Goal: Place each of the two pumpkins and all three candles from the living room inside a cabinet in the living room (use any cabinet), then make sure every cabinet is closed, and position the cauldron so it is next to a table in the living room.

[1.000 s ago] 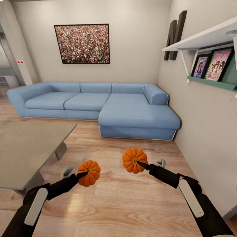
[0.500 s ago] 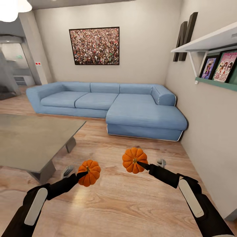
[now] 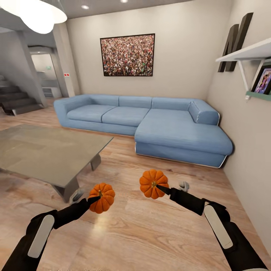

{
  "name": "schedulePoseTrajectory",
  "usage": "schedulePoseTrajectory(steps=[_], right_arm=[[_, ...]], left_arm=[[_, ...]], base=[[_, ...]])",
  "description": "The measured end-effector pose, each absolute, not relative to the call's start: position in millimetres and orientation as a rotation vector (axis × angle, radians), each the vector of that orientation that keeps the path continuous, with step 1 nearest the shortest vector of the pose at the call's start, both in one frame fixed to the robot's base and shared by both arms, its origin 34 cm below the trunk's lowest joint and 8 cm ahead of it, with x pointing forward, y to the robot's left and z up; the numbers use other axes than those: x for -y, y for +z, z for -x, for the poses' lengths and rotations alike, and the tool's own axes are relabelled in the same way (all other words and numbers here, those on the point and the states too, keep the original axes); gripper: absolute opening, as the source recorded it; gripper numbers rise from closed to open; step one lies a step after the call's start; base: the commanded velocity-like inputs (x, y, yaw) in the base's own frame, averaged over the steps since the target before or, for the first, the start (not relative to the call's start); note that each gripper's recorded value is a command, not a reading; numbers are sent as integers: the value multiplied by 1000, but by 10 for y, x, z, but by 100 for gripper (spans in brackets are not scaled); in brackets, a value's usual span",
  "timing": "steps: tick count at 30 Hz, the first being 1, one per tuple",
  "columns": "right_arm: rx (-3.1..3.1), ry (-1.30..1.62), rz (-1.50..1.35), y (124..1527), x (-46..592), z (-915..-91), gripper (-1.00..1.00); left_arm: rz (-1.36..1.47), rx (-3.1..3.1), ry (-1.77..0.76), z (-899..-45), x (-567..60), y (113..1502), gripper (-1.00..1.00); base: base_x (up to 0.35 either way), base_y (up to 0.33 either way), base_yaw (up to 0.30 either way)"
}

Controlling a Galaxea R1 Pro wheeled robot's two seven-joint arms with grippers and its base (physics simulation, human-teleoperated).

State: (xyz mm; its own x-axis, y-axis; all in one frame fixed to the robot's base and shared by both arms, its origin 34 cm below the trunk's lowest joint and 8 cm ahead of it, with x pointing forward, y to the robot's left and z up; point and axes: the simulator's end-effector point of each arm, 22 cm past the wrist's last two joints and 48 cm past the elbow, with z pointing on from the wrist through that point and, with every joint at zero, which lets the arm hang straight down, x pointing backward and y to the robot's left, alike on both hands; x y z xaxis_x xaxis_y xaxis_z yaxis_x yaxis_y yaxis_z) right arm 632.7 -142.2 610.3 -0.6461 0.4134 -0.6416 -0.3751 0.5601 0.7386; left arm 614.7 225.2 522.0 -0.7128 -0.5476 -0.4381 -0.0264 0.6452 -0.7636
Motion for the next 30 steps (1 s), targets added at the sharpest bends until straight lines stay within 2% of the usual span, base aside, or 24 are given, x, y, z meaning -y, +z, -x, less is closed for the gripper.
schedulePoseTrajectory(steps=[30], right_arm=[[-1928, 1170, -11, 6230, 1406, -6303, -100]], left_arm=[[471, -2165, -993, -6156, -2365, 5307, -100]], base=[[-18, 0, 256]])
